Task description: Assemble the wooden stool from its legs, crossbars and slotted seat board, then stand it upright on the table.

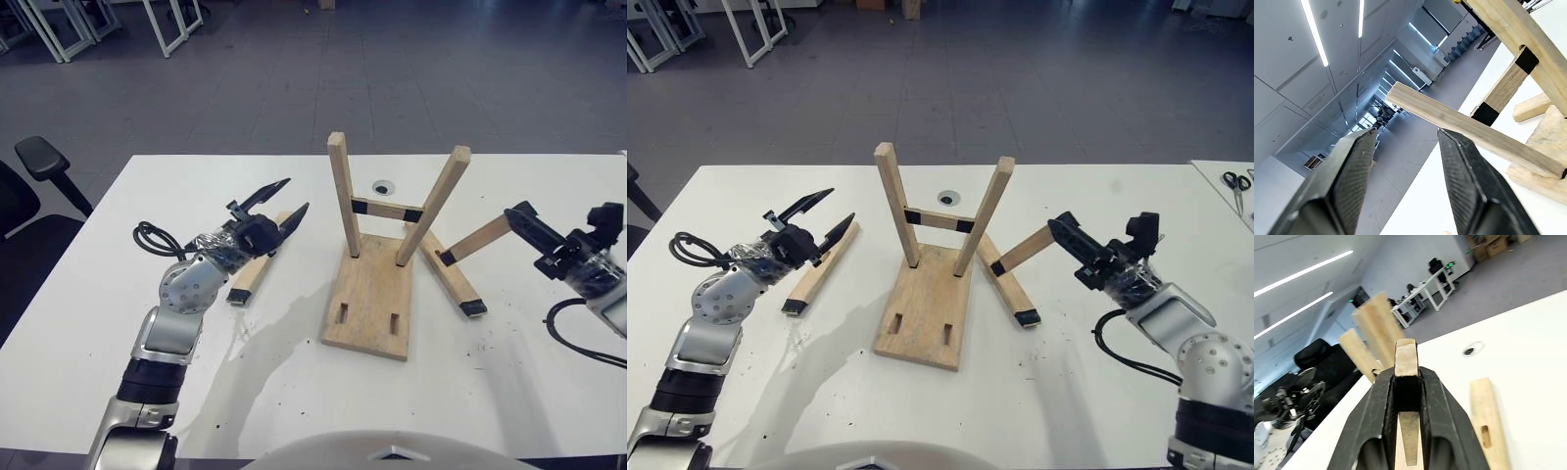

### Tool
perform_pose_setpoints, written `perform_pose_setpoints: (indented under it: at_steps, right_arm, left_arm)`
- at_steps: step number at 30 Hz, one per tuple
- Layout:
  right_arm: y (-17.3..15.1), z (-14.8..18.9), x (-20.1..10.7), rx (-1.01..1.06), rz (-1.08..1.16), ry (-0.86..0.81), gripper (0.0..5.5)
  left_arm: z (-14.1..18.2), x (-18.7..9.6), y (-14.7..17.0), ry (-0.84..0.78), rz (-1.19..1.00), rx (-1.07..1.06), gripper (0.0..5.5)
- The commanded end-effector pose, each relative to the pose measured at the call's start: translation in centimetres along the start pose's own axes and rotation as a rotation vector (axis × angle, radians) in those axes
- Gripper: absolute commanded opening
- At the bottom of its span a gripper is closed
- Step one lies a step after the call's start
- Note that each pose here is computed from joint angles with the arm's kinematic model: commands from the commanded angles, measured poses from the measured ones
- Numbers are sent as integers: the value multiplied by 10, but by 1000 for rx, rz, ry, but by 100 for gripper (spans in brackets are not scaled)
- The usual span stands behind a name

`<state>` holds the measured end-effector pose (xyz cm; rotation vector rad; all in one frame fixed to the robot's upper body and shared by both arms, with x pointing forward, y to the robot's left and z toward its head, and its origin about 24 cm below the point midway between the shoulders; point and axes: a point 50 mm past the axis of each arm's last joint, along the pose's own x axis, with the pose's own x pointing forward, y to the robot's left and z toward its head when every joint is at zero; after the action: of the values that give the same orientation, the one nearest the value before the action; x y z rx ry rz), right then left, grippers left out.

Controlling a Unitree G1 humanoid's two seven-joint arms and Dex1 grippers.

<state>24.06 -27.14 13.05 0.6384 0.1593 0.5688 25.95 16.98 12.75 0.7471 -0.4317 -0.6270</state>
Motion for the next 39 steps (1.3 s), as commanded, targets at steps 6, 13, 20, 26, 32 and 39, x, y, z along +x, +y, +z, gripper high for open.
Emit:
perform_pose_setpoints:
  at_steps: [6,13,20,26,32,39]
  right_arm:
    - [-37,-10,27,-46,-123,-27,42]
    - [-49,-31,40,-102,-194,42,42]
    - [-49,-52,36,-253,-272,176,42]
    - [-48,-53,5,-469,-521,300,42]
    - [-43,-62,-12,-422,-659,422,42]
    - [-17,-10,14,-539,-659,221,42]
  left_arm:
    - [-4,6,-3,16,-25,-15,230]
    - [-6,5,-5,29,-19,-28,230]
    - [-6,5,-4,34,-12,-28,230]
    - [-8,3,-4,49,1,-29,230]
    - [-8,5,-4,51,9,-30,230]
    - [-7,5,-8,52,12,-38,230]
